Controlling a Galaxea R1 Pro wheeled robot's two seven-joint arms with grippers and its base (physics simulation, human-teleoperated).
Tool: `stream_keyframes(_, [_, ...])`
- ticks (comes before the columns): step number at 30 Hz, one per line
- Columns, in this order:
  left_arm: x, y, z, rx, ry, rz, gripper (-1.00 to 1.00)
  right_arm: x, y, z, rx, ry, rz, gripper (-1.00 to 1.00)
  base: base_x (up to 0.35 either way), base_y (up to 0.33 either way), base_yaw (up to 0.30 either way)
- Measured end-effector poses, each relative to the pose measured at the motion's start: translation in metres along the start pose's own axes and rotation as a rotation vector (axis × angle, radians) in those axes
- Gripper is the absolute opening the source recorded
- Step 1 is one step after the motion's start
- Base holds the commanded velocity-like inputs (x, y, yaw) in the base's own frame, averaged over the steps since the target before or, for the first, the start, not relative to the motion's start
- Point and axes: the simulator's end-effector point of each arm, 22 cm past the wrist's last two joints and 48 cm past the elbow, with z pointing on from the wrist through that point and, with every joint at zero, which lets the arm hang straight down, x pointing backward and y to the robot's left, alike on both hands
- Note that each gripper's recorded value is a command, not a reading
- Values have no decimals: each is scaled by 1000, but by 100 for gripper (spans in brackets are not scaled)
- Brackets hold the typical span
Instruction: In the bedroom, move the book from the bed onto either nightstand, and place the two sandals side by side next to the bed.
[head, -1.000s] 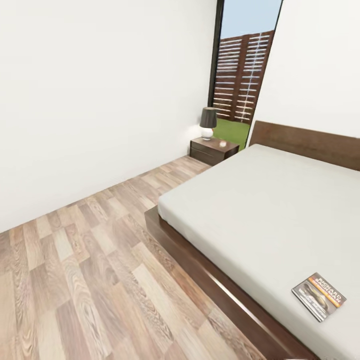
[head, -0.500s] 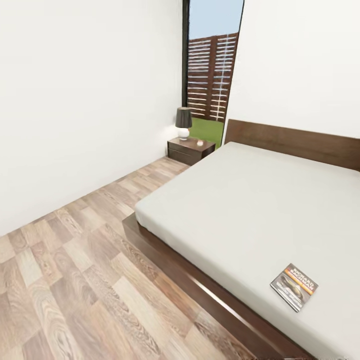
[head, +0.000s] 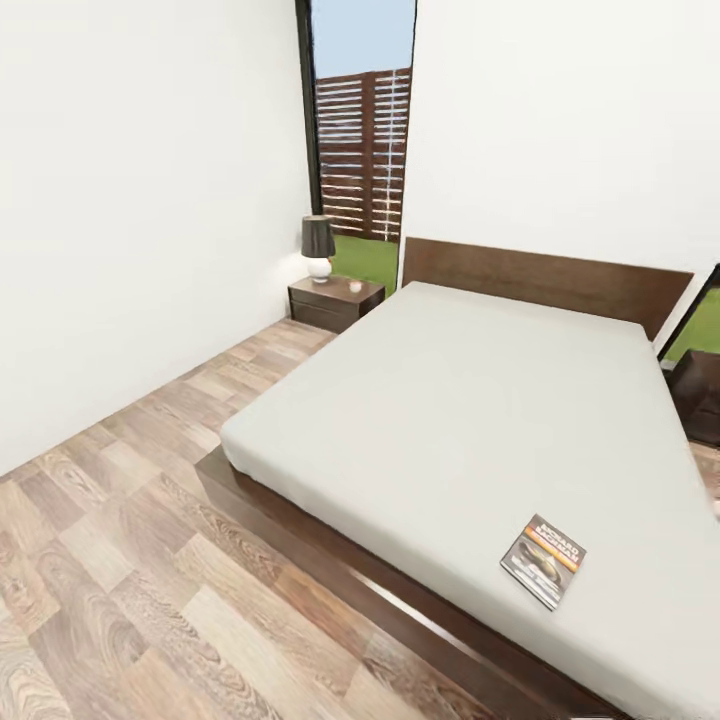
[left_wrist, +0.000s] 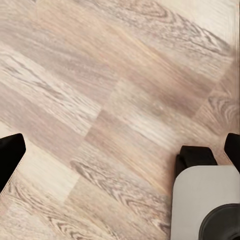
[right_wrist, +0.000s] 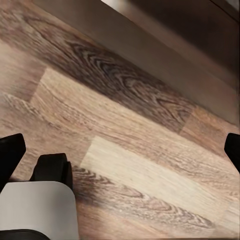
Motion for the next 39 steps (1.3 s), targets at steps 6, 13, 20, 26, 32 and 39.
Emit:
stream_keyframes(6, [0,0,0,0,0,0,100,0,0,0,0,0,0,100,102,0,-295])
stream_keyframes(13, [0,0,0,1,0,1,100,0,0,0,0,0,0,100,48,0,-295])
stream_keyframes(20, [0,-1,0,1,-1,1,100,0,0,0,0,0,0,100,14,0,-295])
stream_keyframes(26, [0,-4,0,6,-1,-1,100,0,0,0,0,0,0,100,4,0,-295])
stream_keyframes(32, [0,-8,0,10,-1,-3,100,0,0,0,0,0,0,100,1,0,-295])
stream_keyframes(39, [1,-9,0,12,-1,-3,100,0,0,0,0,0,0,100,0,0,-295])
